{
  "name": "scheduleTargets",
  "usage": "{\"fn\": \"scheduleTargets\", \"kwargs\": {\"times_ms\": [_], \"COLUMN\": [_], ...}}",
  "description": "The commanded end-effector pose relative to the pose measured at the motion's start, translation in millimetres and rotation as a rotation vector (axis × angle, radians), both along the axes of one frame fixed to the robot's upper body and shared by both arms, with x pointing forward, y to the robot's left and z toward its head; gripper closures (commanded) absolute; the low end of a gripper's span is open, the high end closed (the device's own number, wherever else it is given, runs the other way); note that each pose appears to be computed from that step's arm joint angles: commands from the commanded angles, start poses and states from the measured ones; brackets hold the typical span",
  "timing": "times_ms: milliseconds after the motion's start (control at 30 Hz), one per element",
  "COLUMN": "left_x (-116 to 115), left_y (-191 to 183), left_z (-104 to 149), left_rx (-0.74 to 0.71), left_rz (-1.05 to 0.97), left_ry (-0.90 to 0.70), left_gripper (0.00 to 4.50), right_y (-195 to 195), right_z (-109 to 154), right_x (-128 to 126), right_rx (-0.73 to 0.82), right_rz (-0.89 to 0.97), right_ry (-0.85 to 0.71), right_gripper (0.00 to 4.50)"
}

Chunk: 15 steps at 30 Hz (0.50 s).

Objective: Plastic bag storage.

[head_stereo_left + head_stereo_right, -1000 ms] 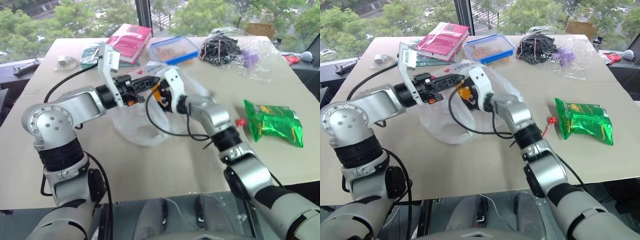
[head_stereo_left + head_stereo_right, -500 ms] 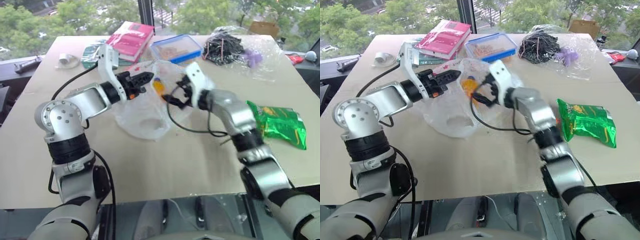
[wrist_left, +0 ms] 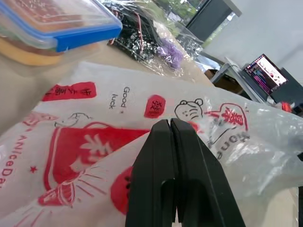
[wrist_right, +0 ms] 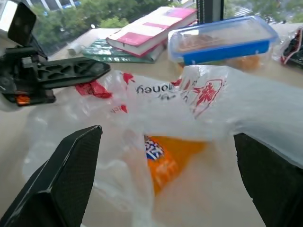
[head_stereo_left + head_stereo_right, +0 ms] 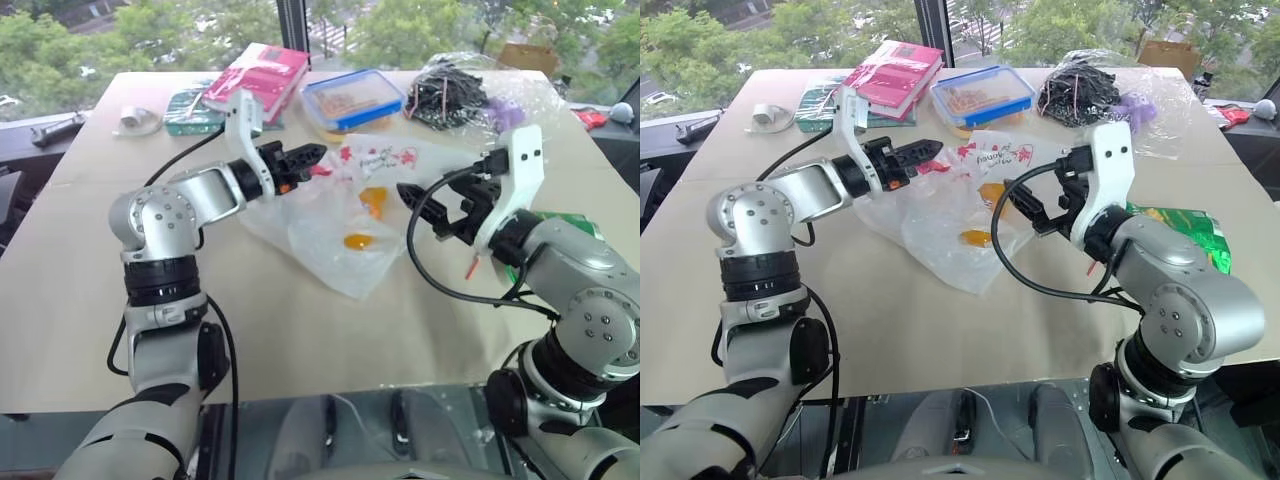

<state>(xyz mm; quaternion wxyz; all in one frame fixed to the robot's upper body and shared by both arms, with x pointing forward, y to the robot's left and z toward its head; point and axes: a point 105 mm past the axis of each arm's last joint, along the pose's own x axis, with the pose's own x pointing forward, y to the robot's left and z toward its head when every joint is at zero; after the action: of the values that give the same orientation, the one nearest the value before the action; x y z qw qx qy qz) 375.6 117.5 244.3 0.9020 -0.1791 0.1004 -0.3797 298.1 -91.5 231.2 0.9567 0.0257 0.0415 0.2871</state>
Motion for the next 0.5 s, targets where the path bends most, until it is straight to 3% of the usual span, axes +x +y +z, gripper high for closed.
{"fn": "scheduleTargets", "kwargs": {"times_ms": [33,167,267,400,500], "left_x": [-16,-34,-36,-31,-35], "left_y": [-15,-12,-6,0,-4], "left_z": [21,19,9,5,0], "left_rx": [-0.008,0.017,0.076,0.066,0.131], "left_rz": [-0.130,-0.215,-0.189,-0.119,-0.142], "left_ry": [-0.103,-0.110,-0.101,-0.098,-0.100], "left_gripper": [4.50,4.50,4.50,4.50,4.50], "right_y": [0,0,19,77,78], "right_z": [-32,-56,-59,-47,-44], "right_x": [15,43,42,-24,-39], "right_rx": [-0.135,-0.343,-0.320,-0.158,-0.110], "right_rz": [-0.023,-0.046,0.069,0.570,0.668], "right_ry": [0.051,0.010,-0.022,-0.060,-0.024], "right_gripper": [0.02,0.02,0.02,0.02,0.02]}}
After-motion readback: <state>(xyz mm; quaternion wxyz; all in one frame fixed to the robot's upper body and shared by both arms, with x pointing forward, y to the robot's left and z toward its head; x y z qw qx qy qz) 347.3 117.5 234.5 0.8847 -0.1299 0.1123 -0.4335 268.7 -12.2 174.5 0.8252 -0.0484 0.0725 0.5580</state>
